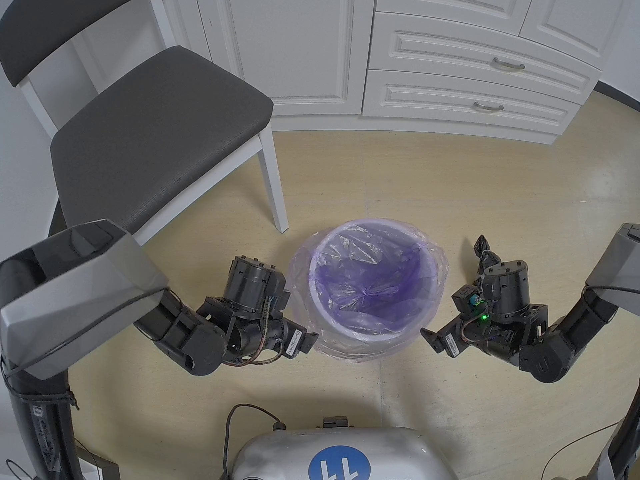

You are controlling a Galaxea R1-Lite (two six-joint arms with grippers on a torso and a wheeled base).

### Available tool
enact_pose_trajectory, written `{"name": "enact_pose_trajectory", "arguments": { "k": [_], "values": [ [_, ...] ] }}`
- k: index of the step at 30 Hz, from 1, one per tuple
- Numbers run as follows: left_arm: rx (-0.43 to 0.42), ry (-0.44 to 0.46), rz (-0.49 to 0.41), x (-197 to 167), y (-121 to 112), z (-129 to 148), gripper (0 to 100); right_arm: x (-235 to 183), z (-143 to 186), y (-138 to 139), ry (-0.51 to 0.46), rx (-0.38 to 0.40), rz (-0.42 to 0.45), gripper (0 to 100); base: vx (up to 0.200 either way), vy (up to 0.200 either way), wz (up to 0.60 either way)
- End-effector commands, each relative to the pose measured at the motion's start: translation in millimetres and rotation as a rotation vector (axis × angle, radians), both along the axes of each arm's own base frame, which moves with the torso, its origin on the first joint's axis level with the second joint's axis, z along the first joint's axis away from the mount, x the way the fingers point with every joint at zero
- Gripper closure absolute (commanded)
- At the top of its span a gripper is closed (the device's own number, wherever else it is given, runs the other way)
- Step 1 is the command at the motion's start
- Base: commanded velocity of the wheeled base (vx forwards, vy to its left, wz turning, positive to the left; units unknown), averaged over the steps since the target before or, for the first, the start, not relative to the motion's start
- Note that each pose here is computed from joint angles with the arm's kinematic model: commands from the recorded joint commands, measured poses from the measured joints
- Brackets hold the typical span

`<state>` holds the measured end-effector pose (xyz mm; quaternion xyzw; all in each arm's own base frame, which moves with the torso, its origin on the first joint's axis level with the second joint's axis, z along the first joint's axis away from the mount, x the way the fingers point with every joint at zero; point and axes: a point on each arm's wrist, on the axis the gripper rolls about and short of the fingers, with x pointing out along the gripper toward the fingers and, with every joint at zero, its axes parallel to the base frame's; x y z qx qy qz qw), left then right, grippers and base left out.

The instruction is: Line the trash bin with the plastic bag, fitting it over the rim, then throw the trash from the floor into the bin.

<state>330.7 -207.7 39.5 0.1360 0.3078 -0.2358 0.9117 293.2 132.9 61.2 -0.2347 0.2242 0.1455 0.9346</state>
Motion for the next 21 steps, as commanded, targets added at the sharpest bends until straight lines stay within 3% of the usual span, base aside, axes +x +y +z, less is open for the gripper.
{"name": "enact_pose_trajectory", "arguments": {
  "k": [1,3,7,9,15,21],
  "values": [
    [0.009,0.038,0.036,25,3,-32,0,14,-13,-19,0.032,-0.026,-0.028,0,0.0,0.0,0.0],
    [0.002,0.037,0.045,29,3,-35,0,17,-13,-21,0.03,-0.026,-0.035,0,0.0,0.0,0.0],
    [-0.134,-0.012,0.139,56,-8,-50,0,36,-20,-35,0.027,-0.023,-0.094,0,0.0,0.0,0.0],
    [-0.163,-0.029,0.168,68,-6,-53,0,44,-24,-40,0.031,-0.022,-0.111,0,0.0,0.0,0.0],
    [-0.18,-0.074,0.274,100,4,-66,0,62,-42,-44,0.051,-0.02,-0.137,0,0.0,0.0,0.0],
    [-0.181,-0.087,0.302,110,6,-76,0,75,-59,-43,0.067,-0.006,-0.145,0,0.0,0.0,0.0]
  ]
}}
